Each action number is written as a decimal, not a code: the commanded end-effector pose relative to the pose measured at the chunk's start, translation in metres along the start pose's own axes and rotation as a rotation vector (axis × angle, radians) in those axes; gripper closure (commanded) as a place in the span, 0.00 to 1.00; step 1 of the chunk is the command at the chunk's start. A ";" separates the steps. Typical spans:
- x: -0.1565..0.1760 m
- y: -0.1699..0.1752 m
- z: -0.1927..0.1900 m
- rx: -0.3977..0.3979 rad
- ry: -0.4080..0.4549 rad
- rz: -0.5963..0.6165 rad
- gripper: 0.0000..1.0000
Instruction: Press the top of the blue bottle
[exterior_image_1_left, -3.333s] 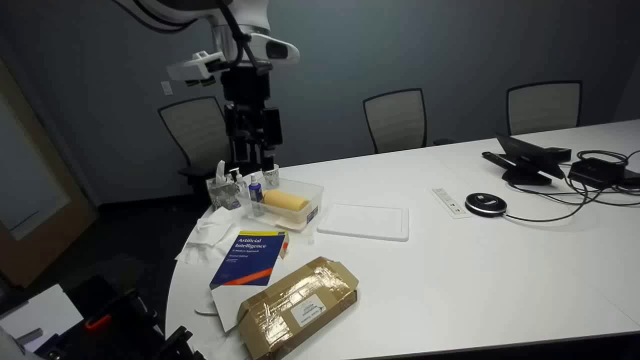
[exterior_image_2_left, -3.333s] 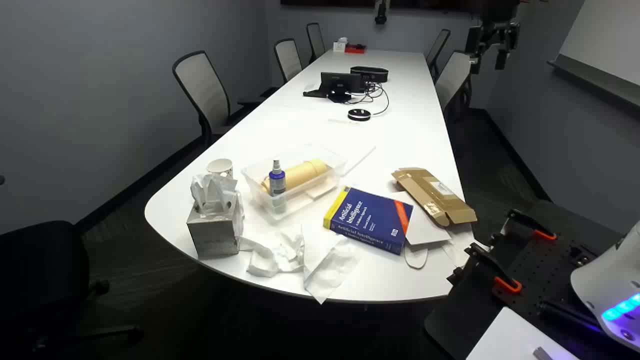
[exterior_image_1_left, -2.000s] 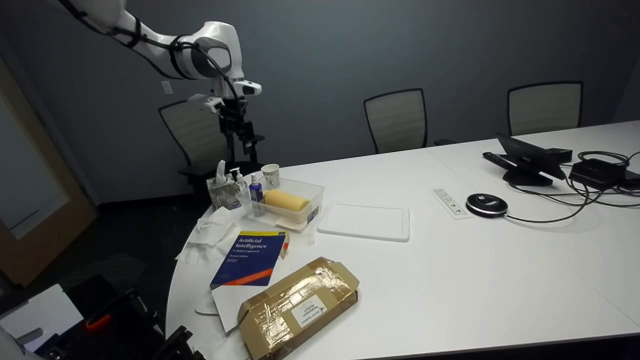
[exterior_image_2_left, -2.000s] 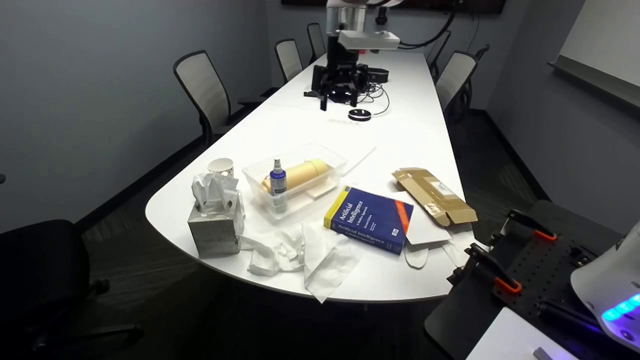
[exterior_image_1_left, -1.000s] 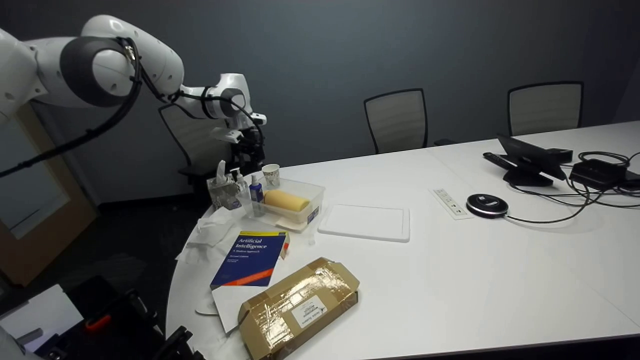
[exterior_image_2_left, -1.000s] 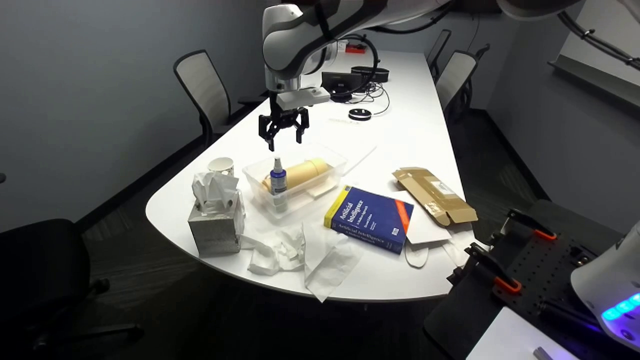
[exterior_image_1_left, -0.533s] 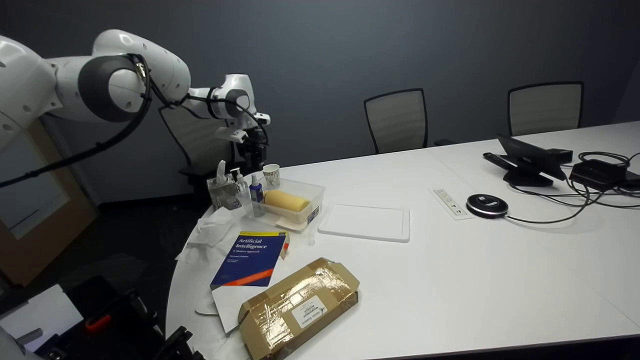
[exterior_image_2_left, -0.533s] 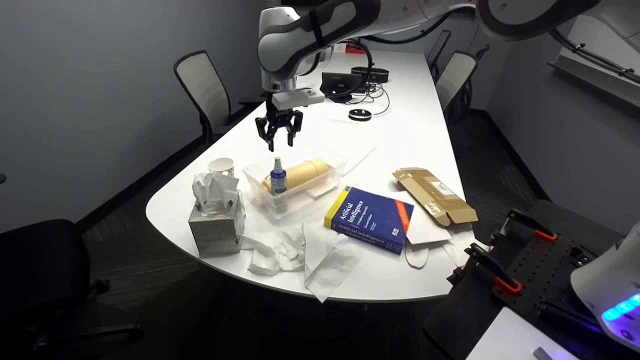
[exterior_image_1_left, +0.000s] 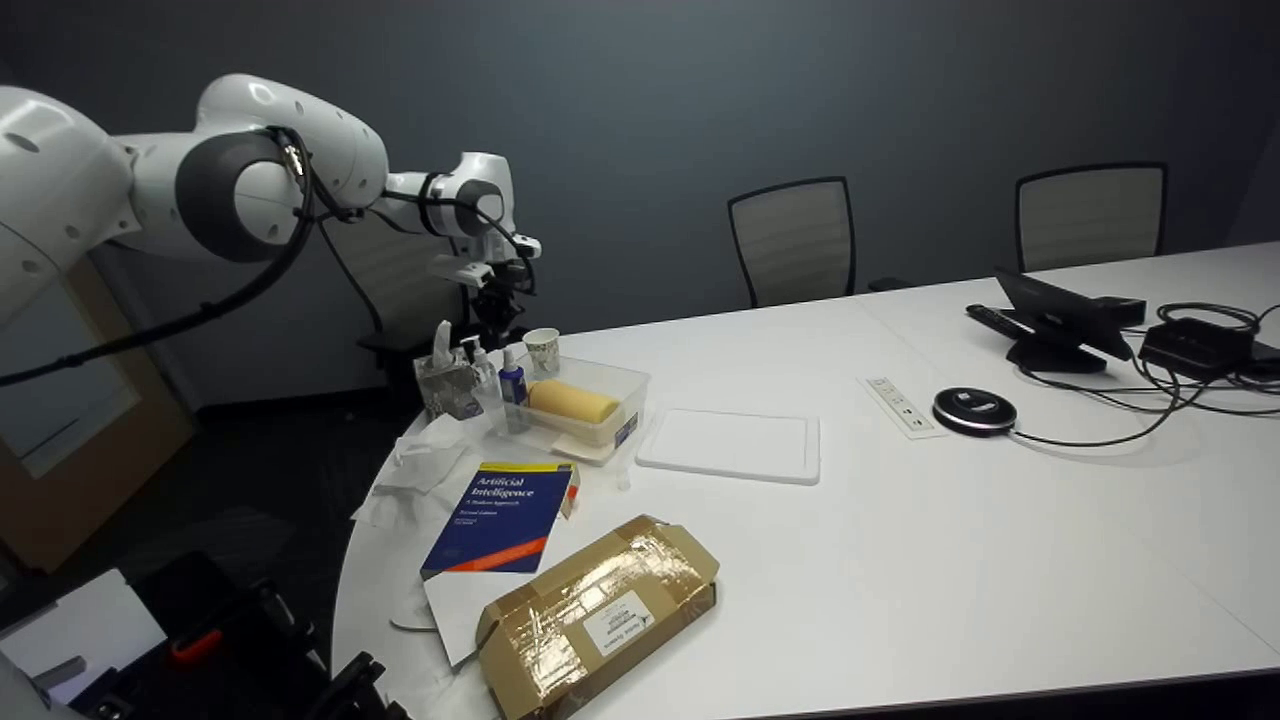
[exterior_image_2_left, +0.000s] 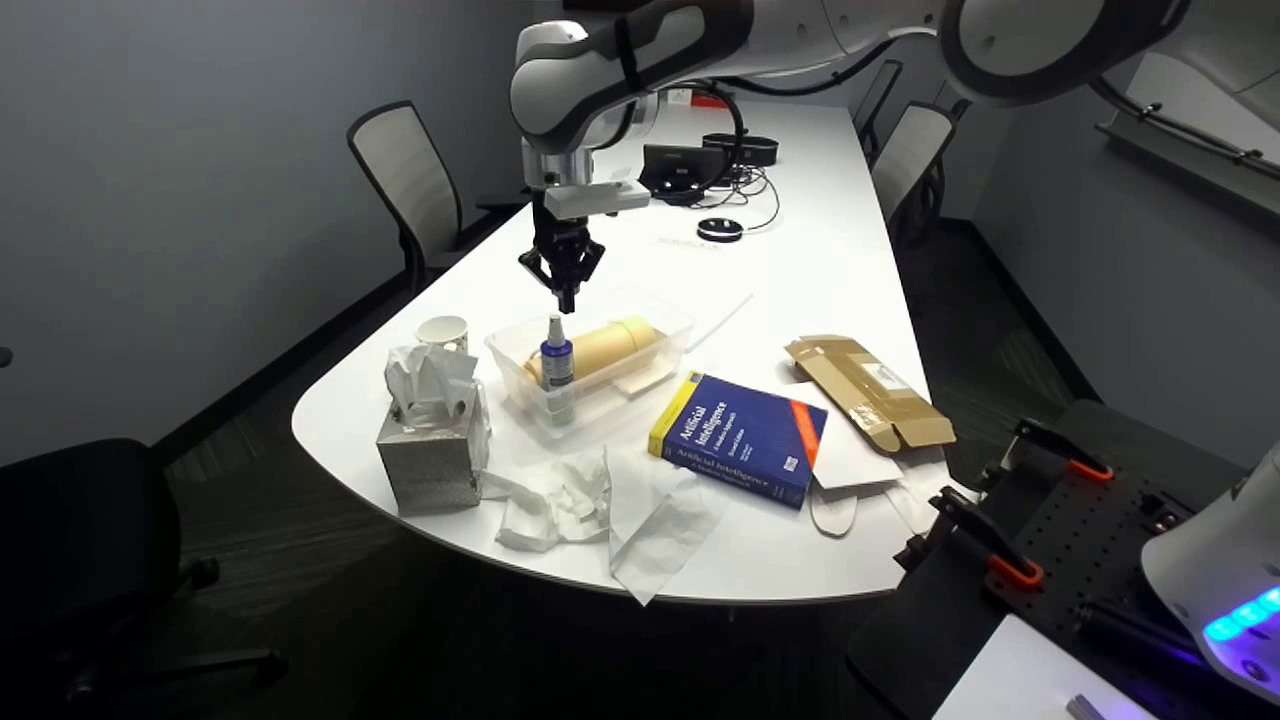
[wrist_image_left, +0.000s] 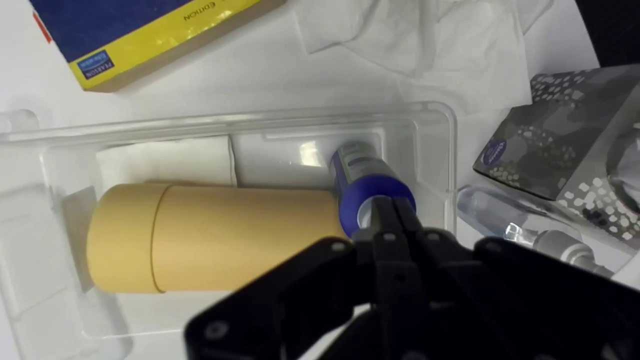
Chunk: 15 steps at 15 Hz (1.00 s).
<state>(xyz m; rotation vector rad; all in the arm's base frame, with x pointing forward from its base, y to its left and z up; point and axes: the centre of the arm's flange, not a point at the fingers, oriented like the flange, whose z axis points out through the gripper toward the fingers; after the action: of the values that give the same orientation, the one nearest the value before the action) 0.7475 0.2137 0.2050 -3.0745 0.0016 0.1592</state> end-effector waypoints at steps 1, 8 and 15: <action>0.018 -0.006 -0.002 0.028 -0.027 -0.021 1.00; 0.028 -0.009 -0.002 0.040 -0.017 -0.026 1.00; 0.034 -0.012 0.005 0.038 -0.012 -0.050 1.00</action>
<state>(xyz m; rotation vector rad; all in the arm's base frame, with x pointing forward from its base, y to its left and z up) 0.7595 0.2206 0.1969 -3.0456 -0.0397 0.1495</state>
